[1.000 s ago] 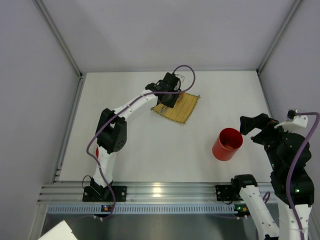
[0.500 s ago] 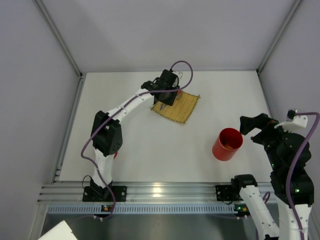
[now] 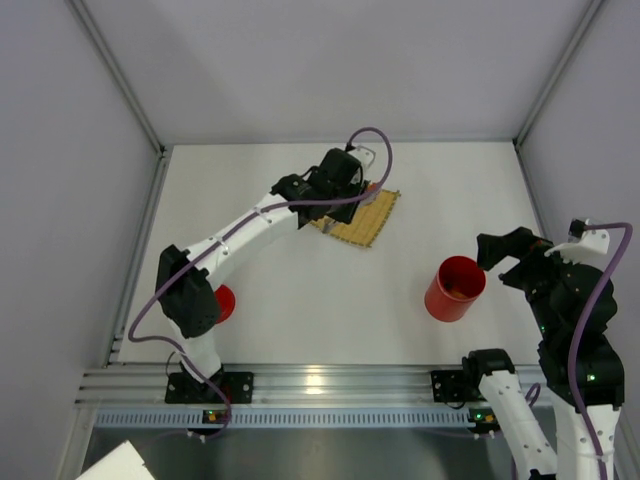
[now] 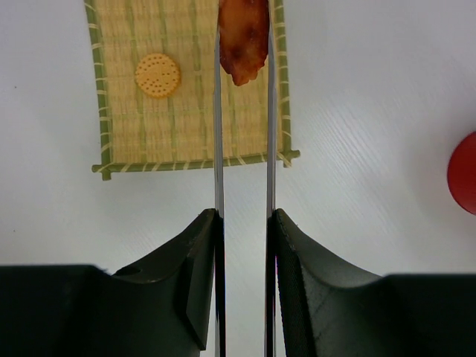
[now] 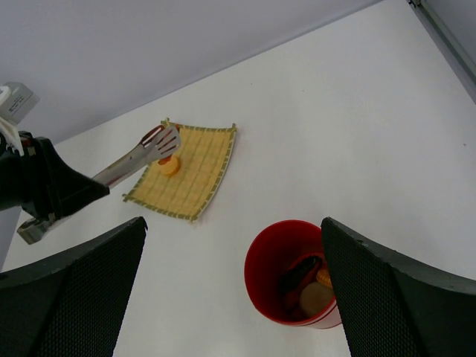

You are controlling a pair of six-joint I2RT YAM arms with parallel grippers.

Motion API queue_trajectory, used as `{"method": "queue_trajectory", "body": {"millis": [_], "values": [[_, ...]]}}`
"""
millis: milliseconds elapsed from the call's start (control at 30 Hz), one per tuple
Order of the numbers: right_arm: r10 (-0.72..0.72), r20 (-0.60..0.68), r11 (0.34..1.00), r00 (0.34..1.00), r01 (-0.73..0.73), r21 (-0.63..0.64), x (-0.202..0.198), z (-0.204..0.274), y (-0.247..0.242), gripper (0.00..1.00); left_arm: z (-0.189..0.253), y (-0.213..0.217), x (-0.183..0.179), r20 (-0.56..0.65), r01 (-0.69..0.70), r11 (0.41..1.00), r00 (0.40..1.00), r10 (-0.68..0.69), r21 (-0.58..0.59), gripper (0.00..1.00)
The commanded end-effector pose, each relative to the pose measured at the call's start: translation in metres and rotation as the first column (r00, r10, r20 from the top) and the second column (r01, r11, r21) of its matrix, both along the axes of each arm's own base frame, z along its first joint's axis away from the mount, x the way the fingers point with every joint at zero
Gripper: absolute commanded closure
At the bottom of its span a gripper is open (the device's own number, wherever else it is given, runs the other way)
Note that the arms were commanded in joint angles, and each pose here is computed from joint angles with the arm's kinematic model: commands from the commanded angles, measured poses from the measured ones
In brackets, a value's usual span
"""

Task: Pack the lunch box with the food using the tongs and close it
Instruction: Pick up the fake food from the plate, then place the fake food in the packing box.

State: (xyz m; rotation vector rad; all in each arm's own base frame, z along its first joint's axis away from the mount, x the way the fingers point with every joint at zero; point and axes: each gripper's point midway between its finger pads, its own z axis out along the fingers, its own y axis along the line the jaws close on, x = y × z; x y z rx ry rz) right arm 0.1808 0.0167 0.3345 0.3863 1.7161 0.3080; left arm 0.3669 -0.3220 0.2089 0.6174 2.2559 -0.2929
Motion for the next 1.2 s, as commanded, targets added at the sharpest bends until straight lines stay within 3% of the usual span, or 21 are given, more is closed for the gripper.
{"method": "queue_trajectory", "body": {"millis": [0,300,700,1000,1167], "values": [[-0.002,0.024,1.0,1.0,0.002,0.006,0.001,0.005,0.0,0.01,0.048,-0.014,-0.032,0.09,0.049,0.997,0.995,-0.043,-0.062,0.76],[-0.002,0.027,1.0,1.0,0.002,0.007,-0.001,0.007,0.0,0.01,0.092,-0.057,-0.115,0.151,0.23,0.965,0.966,-0.211,-0.123,0.75],[0.001,0.036,1.0,0.999,-0.001,0.008,-0.004,0.014,0.0,0.01,0.1,-0.106,-0.207,0.146,0.419,0.89,0.906,-0.397,-0.182,0.73],[0.009,0.031,1.0,0.999,-0.008,-0.012,-0.005,0.016,0.0,0.0,0.079,-0.127,-0.228,0.108,0.449,0.878,0.893,-0.436,-0.166,0.73],[0.01,0.029,1.0,1.0,-0.009,-0.026,-0.004,0.017,-0.001,0.01,0.072,-0.131,-0.229,0.109,0.454,0.874,0.891,-0.441,-0.173,0.68]]}}
